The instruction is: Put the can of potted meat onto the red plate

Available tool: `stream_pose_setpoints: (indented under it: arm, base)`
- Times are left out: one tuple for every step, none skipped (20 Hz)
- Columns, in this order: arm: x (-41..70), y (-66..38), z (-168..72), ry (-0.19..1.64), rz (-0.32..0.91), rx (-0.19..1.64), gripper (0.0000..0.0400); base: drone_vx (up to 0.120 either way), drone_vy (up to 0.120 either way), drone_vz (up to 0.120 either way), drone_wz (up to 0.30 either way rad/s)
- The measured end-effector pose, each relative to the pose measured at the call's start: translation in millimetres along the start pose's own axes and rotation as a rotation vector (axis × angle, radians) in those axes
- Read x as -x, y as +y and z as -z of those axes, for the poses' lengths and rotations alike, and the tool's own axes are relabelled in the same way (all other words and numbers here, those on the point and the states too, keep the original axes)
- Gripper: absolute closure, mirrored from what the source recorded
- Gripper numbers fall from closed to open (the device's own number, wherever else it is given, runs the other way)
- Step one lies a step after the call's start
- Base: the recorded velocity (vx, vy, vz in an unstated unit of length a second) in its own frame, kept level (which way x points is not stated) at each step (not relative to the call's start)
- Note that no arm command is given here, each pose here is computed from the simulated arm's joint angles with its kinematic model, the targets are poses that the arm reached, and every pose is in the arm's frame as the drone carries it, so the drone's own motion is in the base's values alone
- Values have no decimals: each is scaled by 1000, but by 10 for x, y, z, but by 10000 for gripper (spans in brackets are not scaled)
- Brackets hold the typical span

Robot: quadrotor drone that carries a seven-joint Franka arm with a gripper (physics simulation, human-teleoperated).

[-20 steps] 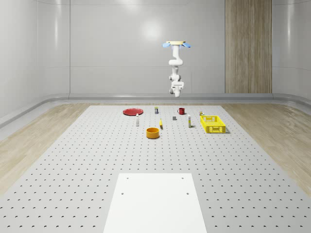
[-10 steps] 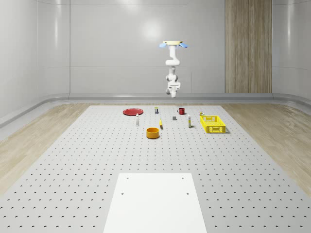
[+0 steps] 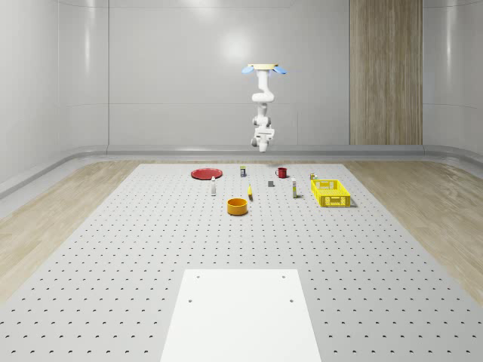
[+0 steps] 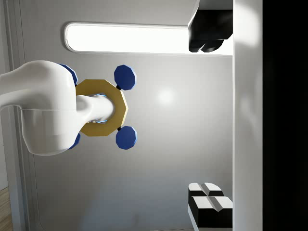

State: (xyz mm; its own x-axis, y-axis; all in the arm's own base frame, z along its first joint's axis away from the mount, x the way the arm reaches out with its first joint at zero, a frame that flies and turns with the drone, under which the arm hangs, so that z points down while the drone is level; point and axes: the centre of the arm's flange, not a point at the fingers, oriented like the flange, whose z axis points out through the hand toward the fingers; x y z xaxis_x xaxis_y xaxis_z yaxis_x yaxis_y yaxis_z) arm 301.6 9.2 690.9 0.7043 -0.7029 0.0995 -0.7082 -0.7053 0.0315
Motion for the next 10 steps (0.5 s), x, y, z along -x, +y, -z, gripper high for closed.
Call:
stream_pose_setpoints:
  arm:
    - [13, -11, 0, 13, 0, 12, 0]
    - [27, -25, -1, 27, 1, 25, 0]
    - [45, -41, -2, 45, 1, 42, 0]
    - [65, -61, -4, 65, 2, 61, 0]
    - [89, -83, -8, 89, 2, 84, 0]
    - [117, -110, -14, 118, 3, 112, 0]
    - [149, -142, -22, 151, 4, 144, 0]
    - [187, -178, -35, 190, 5, 182, 0]
    - [231, -221, -54, 236, 6, 227, 0]
    - [281, -269, -81, 289, 7, 279, 0]
  base:
    - [0, -120, 0, 0]
    - [0, -120, 0, 0]
    - [0, -120, 0, 0]
    - [0, -120, 0, 0]
    - [0, -120, 0, 0]
    - [0, -120, 0, 0]
    - [0, -120, 0, 0]
    - [0, -120, 0, 0]
    - [0, -120, 0, 0]
    - [0, -120, 0, 0]
